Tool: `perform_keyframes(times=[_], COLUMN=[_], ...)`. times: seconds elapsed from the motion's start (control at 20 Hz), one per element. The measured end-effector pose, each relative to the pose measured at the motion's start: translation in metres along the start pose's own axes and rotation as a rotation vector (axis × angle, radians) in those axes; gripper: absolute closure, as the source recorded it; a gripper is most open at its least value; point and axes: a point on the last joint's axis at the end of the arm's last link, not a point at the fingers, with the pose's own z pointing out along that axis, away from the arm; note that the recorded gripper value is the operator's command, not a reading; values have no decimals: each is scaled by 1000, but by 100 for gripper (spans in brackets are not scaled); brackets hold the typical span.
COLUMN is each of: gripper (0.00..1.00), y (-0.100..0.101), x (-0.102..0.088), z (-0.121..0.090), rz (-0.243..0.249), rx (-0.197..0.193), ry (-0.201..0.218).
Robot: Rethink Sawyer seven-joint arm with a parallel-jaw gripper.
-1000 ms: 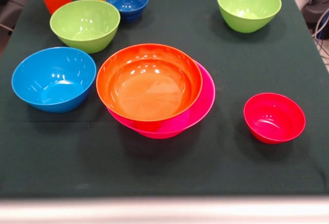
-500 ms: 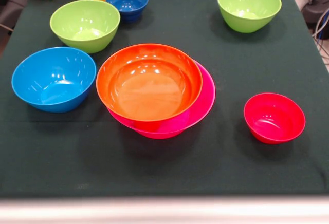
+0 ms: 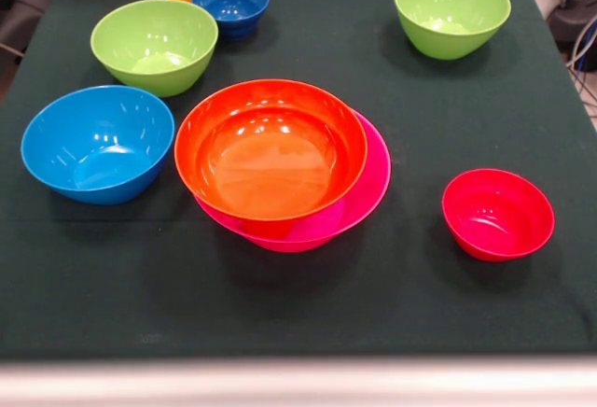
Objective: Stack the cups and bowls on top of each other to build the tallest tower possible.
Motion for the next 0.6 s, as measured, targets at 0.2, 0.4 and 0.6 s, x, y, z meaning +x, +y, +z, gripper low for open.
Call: perform_keyframes(times=[0.2,0.4,0.6], gripper=[0,0,0], y=[9,19,28], x=[3,8,13], z=[0,1,1], rz=[-18,-32,-44], rx=[8,8,6], ry=[22,32,35])
